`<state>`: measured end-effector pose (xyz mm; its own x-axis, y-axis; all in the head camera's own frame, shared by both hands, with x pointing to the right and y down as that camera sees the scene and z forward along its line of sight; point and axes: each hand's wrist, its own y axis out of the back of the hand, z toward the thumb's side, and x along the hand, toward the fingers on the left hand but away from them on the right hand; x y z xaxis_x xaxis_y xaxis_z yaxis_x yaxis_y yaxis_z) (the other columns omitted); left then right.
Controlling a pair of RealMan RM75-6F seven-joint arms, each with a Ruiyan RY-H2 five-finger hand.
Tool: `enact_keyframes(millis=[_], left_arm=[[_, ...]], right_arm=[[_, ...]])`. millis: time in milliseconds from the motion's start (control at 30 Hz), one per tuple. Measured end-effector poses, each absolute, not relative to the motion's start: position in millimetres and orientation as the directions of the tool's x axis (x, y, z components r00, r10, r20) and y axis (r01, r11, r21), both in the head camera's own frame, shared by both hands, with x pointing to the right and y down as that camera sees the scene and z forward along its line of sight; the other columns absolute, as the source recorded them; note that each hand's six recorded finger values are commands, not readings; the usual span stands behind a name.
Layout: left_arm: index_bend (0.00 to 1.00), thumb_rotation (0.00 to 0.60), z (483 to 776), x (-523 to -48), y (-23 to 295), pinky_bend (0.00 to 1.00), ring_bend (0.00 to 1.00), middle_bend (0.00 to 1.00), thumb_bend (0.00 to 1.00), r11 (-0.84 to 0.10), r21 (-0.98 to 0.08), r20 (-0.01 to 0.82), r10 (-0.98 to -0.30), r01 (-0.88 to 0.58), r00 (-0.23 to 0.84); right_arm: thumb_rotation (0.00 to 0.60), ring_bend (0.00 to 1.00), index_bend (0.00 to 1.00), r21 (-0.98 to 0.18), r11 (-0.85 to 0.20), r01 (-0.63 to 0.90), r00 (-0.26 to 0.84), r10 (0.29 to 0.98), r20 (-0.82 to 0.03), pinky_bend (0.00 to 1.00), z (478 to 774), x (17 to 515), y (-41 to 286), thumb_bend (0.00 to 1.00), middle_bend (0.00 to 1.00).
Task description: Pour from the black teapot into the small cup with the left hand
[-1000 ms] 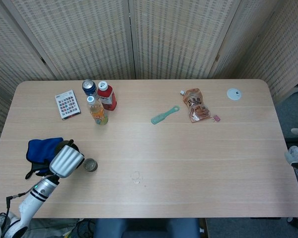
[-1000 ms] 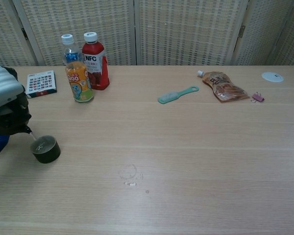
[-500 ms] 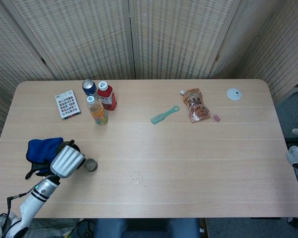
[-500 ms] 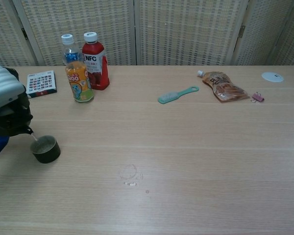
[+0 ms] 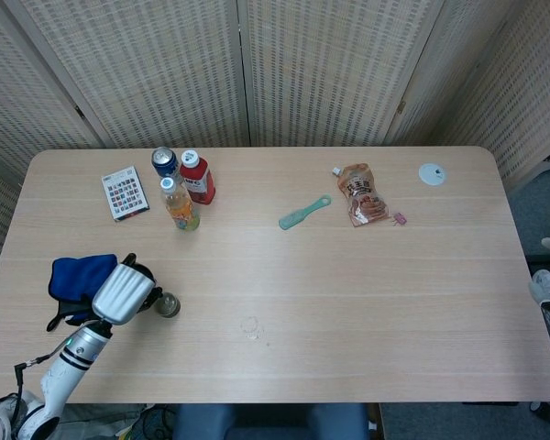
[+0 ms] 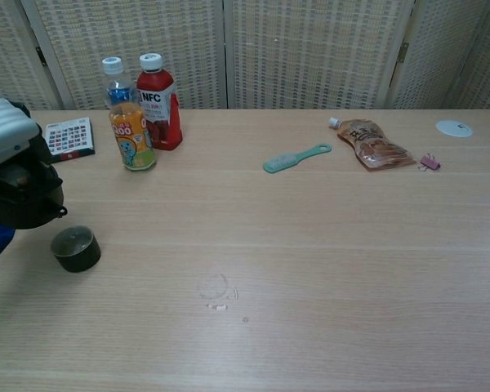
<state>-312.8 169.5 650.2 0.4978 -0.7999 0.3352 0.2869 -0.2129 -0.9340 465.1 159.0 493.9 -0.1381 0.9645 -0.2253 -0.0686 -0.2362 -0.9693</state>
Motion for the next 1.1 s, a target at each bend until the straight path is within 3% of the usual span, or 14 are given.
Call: enact_keyframes(millis=[400,500,700,867,1100], left_arm=[[1.0,0.475,639.4,-315.4,152.2,0.44,0.98,1.0,0.43,-0.34,-0.94,0.316,-0.857,0.014,0.407],[1.0,0.444,635.8,-317.7,144.4,0.44,0.97,1.0,0.43,-0.362,-0.929,0.309,-0.874,-0.079,0.375],[1.0,0.406,632.1,-327.9,120.3,0.44,0.97,1.0,0.42,-0.367,-0.9,0.295,-0.91,-0.236,0.29],[1.0,0.396,641.5,-338.2,107.7,0.44,0.97,1.0,0.42,-0.377,-0.884,0.317,-0.919,-0.278,0.236],[1.0,0.332,665.1,-351.2,95.4,0.44,0.96,1.0,0.28,-0.414,-0.857,0.38,-0.91,-0.306,0.167]], right_arm=[[0.6,0.2,0.32,-0.97,-0.236,-0.067,-0.141,0.964,-0.225,0.17,494.3,465.2,158.8,0.16,0.22],[0.6,0.2,0.32,-0.97,-0.233,-0.065,-0.14,0.965,-0.222,0.17,493.5,465.0,159.0,0.16,0.22],[0.6,0.2,0.32,-0.971,-0.233,-0.063,-0.142,0.965,-0.222,0.17,493.2,465.5,160.0,0.16,0.22],[0.6,0.2,0.32,-0.971,-0.233,-0.06,-0.144,0.964,-0.222,0.17,493.2,466.9,161.0,0.16,0.22],[0.6,0.2,0.32,-0.97,-0.238,-0.059,-0.15,0.962,-0.227,0.17,494.3,469.2,162.0,0.16,0.22]])
